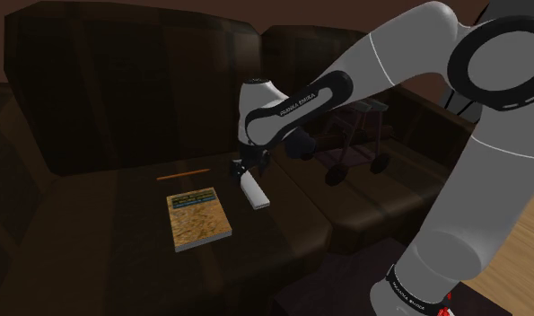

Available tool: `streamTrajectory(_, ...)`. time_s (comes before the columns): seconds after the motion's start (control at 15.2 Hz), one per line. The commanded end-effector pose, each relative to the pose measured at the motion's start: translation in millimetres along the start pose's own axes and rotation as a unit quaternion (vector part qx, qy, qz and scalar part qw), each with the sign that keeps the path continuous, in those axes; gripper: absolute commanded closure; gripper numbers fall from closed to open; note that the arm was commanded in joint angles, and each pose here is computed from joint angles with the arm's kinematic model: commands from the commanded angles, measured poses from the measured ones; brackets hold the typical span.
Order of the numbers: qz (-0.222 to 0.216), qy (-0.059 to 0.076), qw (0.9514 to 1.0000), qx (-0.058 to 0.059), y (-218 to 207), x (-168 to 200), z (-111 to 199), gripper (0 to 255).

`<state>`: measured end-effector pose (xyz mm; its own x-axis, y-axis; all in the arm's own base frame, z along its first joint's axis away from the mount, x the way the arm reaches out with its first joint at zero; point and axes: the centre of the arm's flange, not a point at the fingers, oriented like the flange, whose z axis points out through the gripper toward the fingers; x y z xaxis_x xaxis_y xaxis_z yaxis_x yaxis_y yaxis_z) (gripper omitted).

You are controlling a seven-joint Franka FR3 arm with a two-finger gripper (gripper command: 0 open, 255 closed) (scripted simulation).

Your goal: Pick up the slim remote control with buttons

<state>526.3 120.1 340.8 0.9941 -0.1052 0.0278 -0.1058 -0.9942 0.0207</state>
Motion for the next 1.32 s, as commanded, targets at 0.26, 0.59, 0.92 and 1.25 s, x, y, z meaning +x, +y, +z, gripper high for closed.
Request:
streamTrajectory(0.26,0.0,0.0,1.0,0.0,-0.8,1.3,18.5,255)
streamTrajectory(0.59,0.0,0.0,1.0,0.0,-0.4,1.4,18.0,255)
streamTrajectory(0.92,0.0,0.0,1.0,0.0,-0.8,1.0,13.3,255)
streamTrajectory(1.25,0.0,0.0,1.0,0.0,-0.2,1.8,-13.1,255)
